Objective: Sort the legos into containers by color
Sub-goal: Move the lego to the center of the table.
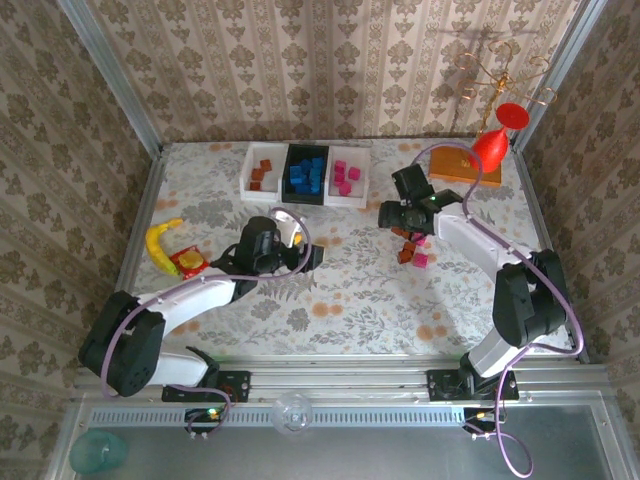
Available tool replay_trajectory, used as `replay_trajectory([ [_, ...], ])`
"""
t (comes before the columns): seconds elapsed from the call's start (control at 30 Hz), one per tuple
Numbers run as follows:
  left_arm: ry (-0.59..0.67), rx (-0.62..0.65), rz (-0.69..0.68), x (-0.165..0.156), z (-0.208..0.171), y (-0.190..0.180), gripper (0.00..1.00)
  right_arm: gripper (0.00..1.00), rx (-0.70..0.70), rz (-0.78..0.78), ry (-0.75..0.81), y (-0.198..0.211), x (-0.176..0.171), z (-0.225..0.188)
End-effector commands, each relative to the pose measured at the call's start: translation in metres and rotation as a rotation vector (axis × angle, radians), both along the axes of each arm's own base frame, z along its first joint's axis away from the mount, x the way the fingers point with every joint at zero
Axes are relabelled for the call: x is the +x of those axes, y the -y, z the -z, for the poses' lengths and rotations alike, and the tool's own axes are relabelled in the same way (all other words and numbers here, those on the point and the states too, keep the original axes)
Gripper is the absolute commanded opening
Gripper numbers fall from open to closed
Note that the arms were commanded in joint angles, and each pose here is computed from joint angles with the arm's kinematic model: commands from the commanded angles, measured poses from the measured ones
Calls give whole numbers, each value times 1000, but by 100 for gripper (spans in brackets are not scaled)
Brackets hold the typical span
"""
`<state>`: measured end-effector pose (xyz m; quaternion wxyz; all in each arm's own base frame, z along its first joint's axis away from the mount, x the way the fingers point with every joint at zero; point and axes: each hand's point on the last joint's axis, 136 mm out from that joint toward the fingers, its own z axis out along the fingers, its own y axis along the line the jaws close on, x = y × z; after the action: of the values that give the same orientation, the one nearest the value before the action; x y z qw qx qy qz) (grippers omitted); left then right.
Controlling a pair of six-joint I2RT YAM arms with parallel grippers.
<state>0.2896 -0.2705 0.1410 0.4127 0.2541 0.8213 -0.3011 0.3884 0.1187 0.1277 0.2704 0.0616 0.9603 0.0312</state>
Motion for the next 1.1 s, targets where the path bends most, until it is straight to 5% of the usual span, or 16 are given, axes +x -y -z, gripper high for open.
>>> replay_trajectory([
  [0.0,34,-49,54,-9,-21,13,77,79,-100,-16,-90,5,-12,23],
  [0.43,43,5,49,-9,-15,11,77,73,-243,-70,-278,5,-36,70],
  [1.07,87,-92,109,-23,-39,15,77,69,-183,-143,-380,-4,-50,101],
])
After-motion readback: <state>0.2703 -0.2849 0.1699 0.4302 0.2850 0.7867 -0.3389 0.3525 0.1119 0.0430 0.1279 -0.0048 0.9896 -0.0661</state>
